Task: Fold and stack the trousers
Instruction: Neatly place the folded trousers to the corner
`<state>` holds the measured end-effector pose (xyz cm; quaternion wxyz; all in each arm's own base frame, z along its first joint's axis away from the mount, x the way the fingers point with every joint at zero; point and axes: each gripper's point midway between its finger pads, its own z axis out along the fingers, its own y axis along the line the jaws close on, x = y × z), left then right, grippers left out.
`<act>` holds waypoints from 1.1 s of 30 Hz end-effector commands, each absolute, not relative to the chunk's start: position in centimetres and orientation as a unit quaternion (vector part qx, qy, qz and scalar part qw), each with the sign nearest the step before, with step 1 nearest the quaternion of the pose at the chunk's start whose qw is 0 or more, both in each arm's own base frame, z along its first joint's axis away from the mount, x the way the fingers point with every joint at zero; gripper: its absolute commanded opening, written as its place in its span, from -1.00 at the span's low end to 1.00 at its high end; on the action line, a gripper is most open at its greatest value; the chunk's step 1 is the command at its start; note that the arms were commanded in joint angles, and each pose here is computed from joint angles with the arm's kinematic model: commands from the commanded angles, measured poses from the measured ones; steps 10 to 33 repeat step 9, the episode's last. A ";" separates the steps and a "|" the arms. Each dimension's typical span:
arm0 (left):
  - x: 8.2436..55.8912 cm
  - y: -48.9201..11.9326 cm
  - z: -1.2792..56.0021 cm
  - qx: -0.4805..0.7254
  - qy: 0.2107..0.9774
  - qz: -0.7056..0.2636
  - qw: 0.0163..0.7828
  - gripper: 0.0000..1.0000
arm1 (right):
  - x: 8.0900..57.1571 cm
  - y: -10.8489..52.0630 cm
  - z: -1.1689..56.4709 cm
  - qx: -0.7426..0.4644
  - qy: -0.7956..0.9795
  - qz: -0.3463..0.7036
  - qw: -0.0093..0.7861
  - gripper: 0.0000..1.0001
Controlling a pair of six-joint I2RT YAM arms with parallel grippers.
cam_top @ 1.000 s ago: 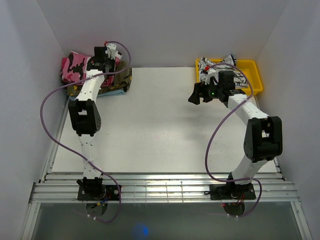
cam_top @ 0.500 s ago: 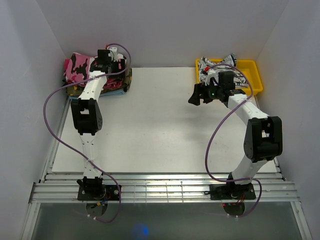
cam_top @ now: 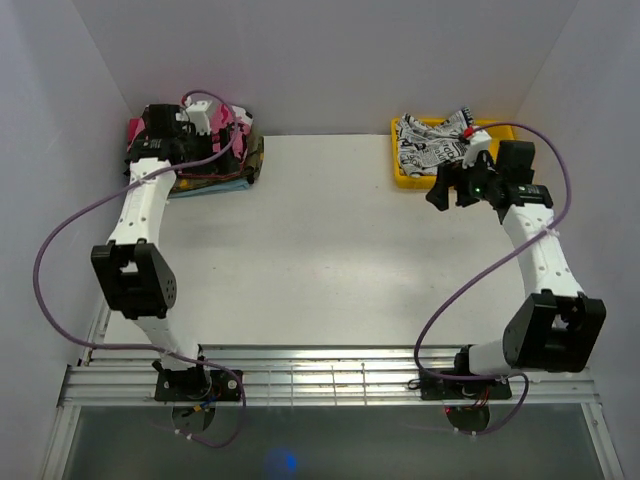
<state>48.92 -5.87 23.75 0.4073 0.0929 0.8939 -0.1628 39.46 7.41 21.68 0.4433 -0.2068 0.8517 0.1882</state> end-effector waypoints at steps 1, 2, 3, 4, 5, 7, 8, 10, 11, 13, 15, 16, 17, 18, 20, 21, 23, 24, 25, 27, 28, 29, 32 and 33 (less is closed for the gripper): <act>42.2 -6.3 20.4 0.099 0.911 -0.212 0.341 0.96 | 35.7 3.6 21.4 -0.202 0.868 0.153 0.428 0.80; 39.8 -6.3 19.1 0.094 0.915 -0.211 0.331 0.96 | 34.8 3.2 20.5 -0.197 0.874 0.154 0.416 0.80; 39.4 -6.4 19.0 0.099 0.910 -0.209 0.343 0.96 | 34.0 2.7 20.8 -0.201 0.873 0.145 0.419 0.80; 38.7 -6.3 18.8 0.101 0.909 -0.205 0.348 0.96 | 33.0 2.2 20.3 -0.199 0.878 0.143 0.410 0.80; 37.1 -6.1 18.5 0.097 0.910 -0.200 0.350 0.96 | 31.9 2.0 19.8 -0.200 0.881 0.135 0.406 0.80; 36.1 -6.2 18.5 0.098 0.908 -0.200 0.354 0.96 | 30.4 2.0 19.0 -0.207 0.886 0.131 0.394 0.80; 35.6 -6.2 18.6 0.095 0.909 -0.199 0.355 0.96 | 29.6 2.1 18.7 -0.211 0.887 0.133 0.389 0.80; 34.9 -6.0 19.0 0.093 0.907 -0.193 0.363 0.96 | 28.8 2.3 18.3 -0.212 0.888 0.133 0.387 0.80; 34.9 -6.0 19.0 0.093 0.907 -0.193 0.363 0.96 | 28.8 2.3 18.3 -0.212 0.888 0.133 0.387 0.80; 34.9 -6.0 19.0 0.093 0.907 -0.193 0.363 0.96 | 28.8 2.3 18.3 -0.212 0.888 0.133 0.387 0.80; 34.9 -6.0 19.0 0.093 0.907 -0.193 0.363 0.96 | 28.8 2.3 18.3 -0.212 0.888 0.133 0.387 0.80; 34.9 -6.0 19.0 0.093 0.907 -0.193 0.363 0.96 | 28.8 2.3 18.3 -0.212 0.888 0.133 0.387 0.80; 34.9 -6.0 19.0 0.093 0.907 -0.193 0.363 0.96 | 28.8 2.3 18.3 -0.212 0.888 0.133 0.387 0.80; 34.9 -6.0 19.0 0.093 0.907 -0.193 0.363 0.96 | 28.8 2.3 18.3 -0.212 0.888 0.133 0.387 0.80; 34.9 -6.0 19.0 0.093 0.907 -0.193 0.363 0.96 | 28.8 2.3 18.3 -0.212 0.888 0.133 0.387 0.80; 34.9 -6.0 19.0 0.093 0.907 -0.193 0.363 0.96 | 28.8 2.3 18.3 -0.212 0.888 0.133 0.387 0.80; 34.9 -6.0 19.0 0.093 0.907 -0.193 0.363 0.96 | 28.8 2.3 18.3 -0.212 0.888 0.133 0.387 0.80; 34.9 -6.0 19.0 0.093 0.907 -0.193 0.363 0.96 | 28.8 2.3 18.3 -0.212 0.888 0.133 0.387 0.80; 34.9 -6.0 19.0 0.093 0.907 -0.193 0.363 0.96 | 28.8 2.3 18.3 -0.212 0.888 0.133 0.387 0.80; 34.9 -6.0 19.0 0.093 0.907 -0.193 0.363 0.96 | 28.8 2.3 18.3 -0.212 0.888 0.133 0.387 0.80; 34.9 -6.0 19.0 0.093 0.907 -0.193 0.363 0.96 | 28.8 2.3 18.3 -0.212 0.888 0.133 0.387 0.80; 34.9 -6.0 19.0 0.093 0.907 -0.193 0.363 0.96 | 28.8 2.3 18.3 -0.212 0.888 0.133 0.387 0.80; 34.9 -6.0 19.0 0.093 0.907 -0.193 0.363 0.96 | 28.8 2.3 18.3 -0.212 0.888 0.133 0.387 0.80; 34.9 -6.0 19.0 0.093 0.907 -0.193 0.363 0.96 | 28.8 2.3 18.3 -0.212 0.888 0.133 0.387 0.80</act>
